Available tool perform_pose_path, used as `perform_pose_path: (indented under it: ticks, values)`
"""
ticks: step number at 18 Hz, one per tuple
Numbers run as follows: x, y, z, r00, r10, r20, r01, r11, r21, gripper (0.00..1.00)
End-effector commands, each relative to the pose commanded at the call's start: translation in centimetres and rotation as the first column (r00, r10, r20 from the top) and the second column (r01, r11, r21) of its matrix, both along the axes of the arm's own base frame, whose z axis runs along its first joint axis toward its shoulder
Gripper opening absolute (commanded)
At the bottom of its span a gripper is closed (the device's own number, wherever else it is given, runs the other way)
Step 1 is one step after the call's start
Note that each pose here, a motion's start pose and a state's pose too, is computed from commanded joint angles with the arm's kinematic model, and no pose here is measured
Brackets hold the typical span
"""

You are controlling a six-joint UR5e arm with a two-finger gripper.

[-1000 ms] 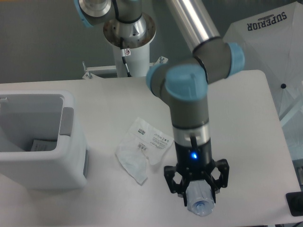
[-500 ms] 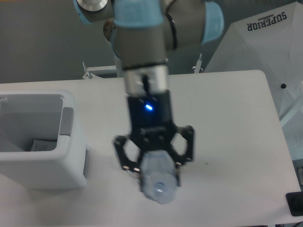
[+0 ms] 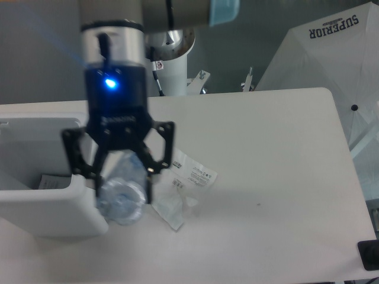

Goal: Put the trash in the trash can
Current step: 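Lift the bottle and carry it over the white trash bin, then lower the bottle into the bin and open the gripper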

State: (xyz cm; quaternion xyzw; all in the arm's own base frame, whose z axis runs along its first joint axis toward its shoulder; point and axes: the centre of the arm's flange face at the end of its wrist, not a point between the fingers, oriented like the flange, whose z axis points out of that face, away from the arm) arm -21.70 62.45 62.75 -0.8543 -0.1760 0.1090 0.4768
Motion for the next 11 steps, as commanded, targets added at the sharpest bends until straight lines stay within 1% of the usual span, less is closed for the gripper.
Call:
perform_pose_path:
  ticks: [3, 6, 7, 11]
  values:
    - [2.3, 1.0, -0.7, 0.999, -0.037, 0.008, 0.038, 0.999, -0.01, 0.67]
    - [6.5, 2.0, -0.7, 0.994, -0.105, 0.01, 0.106, 0.994, -0.009, 0.67]
    - [7.8, 2.3, -1.3, 0.992, -0.124, 0.017, 0.125, 0.992, -0.018, 0.67]
    - [10.1, 2.2, -1.8, 0.989, -0.146, 0.036, 0.147, 0.989, -0.024, 0.67]
